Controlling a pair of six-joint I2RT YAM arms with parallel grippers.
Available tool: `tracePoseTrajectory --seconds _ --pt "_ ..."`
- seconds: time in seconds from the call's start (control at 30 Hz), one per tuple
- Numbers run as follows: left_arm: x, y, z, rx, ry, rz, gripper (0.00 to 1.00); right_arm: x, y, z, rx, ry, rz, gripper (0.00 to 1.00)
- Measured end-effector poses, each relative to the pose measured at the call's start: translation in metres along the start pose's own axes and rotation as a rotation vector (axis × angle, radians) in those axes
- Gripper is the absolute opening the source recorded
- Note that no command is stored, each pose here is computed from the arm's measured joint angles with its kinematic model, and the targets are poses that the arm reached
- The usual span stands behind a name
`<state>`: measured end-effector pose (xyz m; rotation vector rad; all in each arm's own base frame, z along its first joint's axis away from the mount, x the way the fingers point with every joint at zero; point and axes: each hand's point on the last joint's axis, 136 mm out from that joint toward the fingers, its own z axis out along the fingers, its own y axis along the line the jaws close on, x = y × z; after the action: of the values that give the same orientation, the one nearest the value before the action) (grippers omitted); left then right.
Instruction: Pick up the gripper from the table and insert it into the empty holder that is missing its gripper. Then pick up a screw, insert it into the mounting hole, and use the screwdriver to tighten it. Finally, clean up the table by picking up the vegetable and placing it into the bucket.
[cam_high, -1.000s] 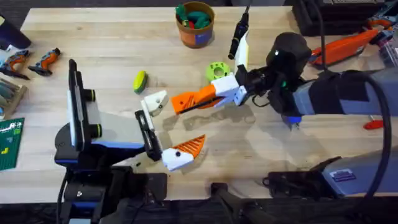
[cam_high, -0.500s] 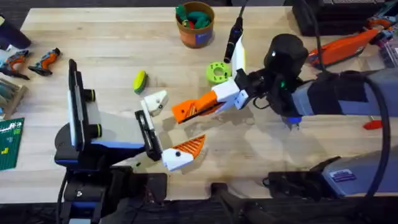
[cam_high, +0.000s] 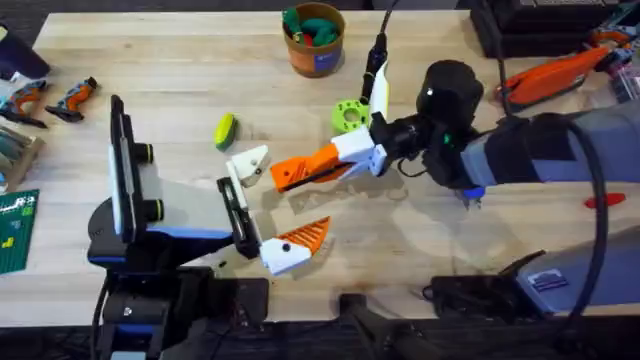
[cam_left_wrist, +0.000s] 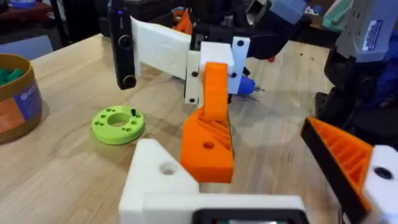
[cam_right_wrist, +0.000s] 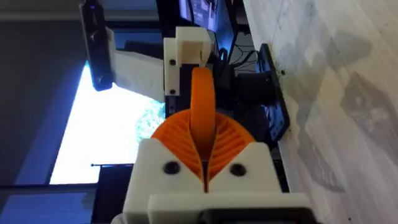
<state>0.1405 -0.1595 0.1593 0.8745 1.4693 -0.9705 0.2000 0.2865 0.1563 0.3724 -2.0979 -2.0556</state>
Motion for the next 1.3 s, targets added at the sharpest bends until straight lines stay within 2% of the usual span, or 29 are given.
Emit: tracePoseTrajectory --seconds 0.33,0.77,0.97,1.17,1.3 --pt "0.000 0.000 0.000 0.000 0.000 0.000 0.985 -0.006 0.009 0.011 -0.005 0.015 -0.042 0.016" --pt "0.000 0.000 0.000 -0.001 0.000 0.001 0.985 -0.013 0.008 0.015 0.006 -0.026 -0.044 0.016" --pt "-0.001 0.005 0.000 -0.028 -0.002 0.002 0.985 -0.015 0.008 0.021 0.011 -0.043 -0.044 0.016" --pt "-0.001 0.012 -0.001 -0.067 -0.004 -0.002 0.985 -0.024 0.005 0.026 0.009 -0.029 -0.038 0.015" --pt "-0.001 0.008 -0.001 -0.047 -0.003 0.010 0.985 -0.027 0.011 0.036 -0.001 0.017 -0.057 0.014"
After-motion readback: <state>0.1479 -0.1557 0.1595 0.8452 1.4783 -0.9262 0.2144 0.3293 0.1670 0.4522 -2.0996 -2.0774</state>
